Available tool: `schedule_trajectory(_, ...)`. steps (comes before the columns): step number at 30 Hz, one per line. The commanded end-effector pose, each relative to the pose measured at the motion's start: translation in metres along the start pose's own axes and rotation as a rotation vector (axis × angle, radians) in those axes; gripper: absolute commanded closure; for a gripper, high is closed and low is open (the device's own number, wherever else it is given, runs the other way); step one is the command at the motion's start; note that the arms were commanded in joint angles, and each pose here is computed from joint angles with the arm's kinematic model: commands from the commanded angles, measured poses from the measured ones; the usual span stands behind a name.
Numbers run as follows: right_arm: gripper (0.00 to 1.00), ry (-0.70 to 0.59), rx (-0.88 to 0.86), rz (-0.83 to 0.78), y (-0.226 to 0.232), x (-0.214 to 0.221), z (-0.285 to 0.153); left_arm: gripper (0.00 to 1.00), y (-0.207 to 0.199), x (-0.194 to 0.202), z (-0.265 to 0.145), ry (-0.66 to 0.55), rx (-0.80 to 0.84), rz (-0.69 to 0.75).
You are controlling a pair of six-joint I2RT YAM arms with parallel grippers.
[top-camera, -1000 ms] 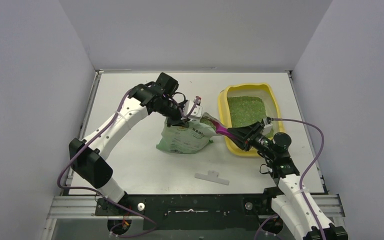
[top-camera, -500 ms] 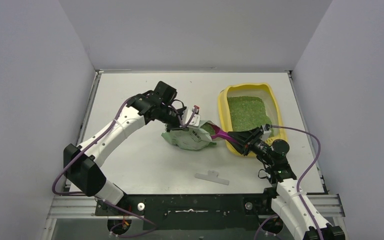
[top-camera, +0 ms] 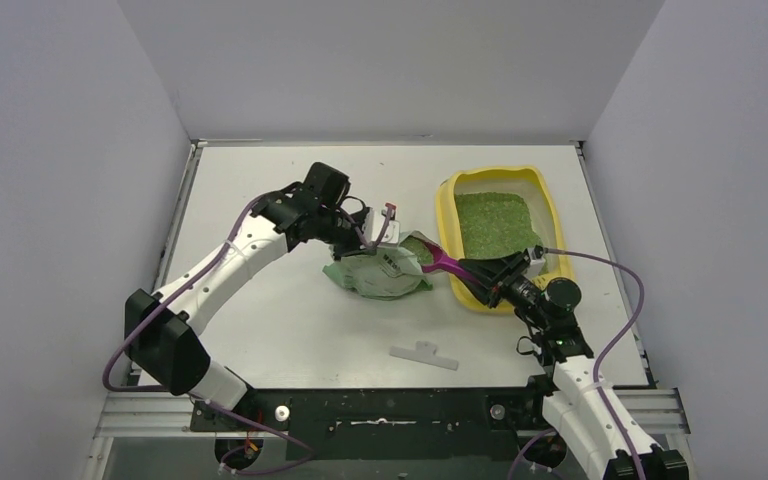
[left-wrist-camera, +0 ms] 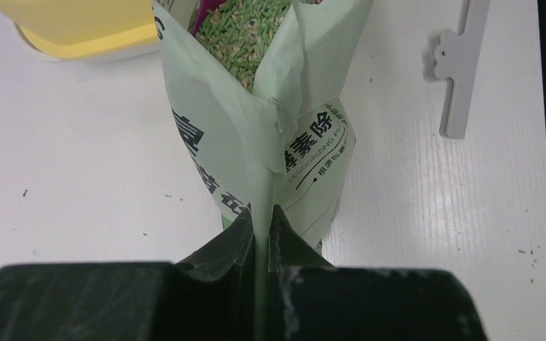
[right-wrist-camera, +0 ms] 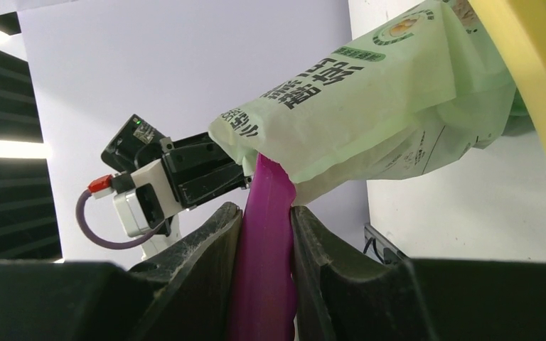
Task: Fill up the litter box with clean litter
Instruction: 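Scoop the cat litter from the cat litter bag.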
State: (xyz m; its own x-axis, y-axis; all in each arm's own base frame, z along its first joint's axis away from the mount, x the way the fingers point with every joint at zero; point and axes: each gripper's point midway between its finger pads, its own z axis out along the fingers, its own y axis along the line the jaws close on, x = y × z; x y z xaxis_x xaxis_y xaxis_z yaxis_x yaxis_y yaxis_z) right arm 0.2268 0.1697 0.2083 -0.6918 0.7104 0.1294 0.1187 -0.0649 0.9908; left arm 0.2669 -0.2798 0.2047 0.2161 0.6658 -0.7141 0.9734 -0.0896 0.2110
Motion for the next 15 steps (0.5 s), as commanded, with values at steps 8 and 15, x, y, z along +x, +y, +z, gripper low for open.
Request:
schedule_trajectory(8, 1.00, 0.011, -0.160, -0.113, 0.062, -0.002, 0.001, 1.00, 0.001, 0.001, -0.015, -0.047, -0.060, -0.035)
schedule_trajectory(15, 1.00, -0.007, -0.173, -0.115, 0.069, -0.008, 0.000, 1.00, 0.006, 0.002, -0.025, -0.034, -0.104, -0.054)
